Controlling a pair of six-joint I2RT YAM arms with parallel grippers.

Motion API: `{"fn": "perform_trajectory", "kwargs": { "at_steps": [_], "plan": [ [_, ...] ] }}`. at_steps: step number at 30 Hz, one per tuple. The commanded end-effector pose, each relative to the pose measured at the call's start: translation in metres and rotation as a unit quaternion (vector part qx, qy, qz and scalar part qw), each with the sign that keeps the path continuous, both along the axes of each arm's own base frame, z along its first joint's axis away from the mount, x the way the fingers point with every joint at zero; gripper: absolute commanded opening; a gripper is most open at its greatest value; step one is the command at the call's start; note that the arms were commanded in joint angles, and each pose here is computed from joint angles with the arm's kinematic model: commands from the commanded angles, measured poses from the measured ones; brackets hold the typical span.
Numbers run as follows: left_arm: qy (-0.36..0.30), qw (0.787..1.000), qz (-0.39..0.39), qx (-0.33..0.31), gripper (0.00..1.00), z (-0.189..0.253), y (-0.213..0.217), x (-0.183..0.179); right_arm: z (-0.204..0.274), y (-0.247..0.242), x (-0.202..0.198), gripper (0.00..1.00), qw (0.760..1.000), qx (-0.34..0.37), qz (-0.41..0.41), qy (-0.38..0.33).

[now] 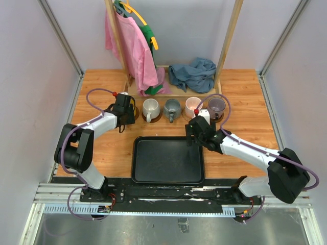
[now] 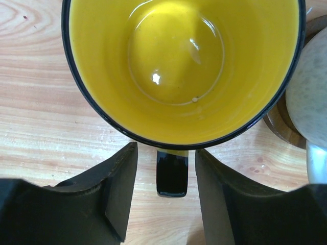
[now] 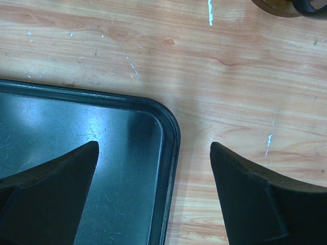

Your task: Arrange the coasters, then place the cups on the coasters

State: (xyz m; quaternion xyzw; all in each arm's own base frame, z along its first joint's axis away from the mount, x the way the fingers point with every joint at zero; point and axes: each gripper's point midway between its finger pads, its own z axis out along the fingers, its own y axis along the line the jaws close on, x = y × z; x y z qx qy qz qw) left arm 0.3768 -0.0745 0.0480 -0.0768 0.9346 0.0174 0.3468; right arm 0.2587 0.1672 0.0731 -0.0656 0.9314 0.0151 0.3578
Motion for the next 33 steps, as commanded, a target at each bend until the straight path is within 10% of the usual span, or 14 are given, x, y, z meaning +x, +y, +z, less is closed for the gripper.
{"fn": "perform_trajectory", "kwargs": {
  "at_steps": [1, 33],
  "plan": [
    [-0.010, 1.000, 0.012, 0.002, 0.54, 0.010, 0.006, -0.003, 0.006, 0.002, 0.009, 0.91, 1.000, 0.011, -0.014, -0.008],
    [-0.013, 0.999, 0.045, 0.010, 0.54, 0.017, 0.020, -0.024, 0.000, -0.002, 0.003, 0.91, 1.000, 0.012, -0.019, -0.001]
  ]
}}
